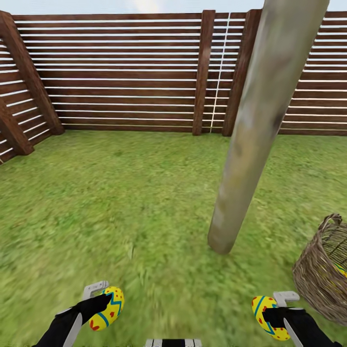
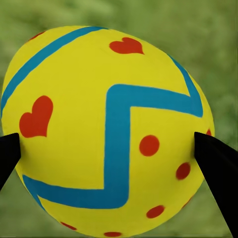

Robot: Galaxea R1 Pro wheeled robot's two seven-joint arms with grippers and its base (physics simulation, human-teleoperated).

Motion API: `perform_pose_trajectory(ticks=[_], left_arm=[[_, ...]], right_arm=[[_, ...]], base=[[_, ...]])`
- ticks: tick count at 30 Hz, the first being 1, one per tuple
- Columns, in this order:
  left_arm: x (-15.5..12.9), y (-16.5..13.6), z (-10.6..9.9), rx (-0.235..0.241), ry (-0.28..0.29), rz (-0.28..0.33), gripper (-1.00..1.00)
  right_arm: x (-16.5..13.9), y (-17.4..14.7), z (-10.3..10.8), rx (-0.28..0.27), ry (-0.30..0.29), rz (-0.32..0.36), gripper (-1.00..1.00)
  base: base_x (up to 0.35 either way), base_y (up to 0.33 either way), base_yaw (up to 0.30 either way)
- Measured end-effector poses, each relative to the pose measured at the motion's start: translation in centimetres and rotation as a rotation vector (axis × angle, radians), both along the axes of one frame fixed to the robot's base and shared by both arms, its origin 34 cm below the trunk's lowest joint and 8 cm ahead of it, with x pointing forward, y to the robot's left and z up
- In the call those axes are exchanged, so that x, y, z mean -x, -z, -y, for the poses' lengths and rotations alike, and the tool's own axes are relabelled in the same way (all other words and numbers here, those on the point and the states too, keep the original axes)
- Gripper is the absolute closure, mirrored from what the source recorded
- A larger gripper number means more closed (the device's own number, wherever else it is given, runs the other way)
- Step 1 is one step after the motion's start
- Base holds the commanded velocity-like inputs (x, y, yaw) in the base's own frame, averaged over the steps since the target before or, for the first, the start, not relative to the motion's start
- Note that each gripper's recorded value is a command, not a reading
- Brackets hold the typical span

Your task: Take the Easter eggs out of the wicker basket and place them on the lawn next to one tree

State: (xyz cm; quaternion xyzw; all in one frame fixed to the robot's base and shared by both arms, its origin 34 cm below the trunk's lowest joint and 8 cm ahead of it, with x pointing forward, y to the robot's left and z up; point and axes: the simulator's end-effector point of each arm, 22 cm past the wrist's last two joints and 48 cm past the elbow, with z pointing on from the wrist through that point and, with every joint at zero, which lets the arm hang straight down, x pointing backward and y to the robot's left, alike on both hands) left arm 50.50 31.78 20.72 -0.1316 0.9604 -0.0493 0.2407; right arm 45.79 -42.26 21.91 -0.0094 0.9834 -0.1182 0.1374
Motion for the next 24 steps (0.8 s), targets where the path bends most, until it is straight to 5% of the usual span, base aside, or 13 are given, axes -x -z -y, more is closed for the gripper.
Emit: perform_pose_trajectory(ticks=[24], left_arm=[[3.2, 4.3, 0.1, 0.001, 0.001, -0.100, 1.00]], right_arm=[[2.9, 3.8, -0.3, -0.004, -0.002, -0.097, 1.00]], base=[[0.000, 0.000, 0.000]])
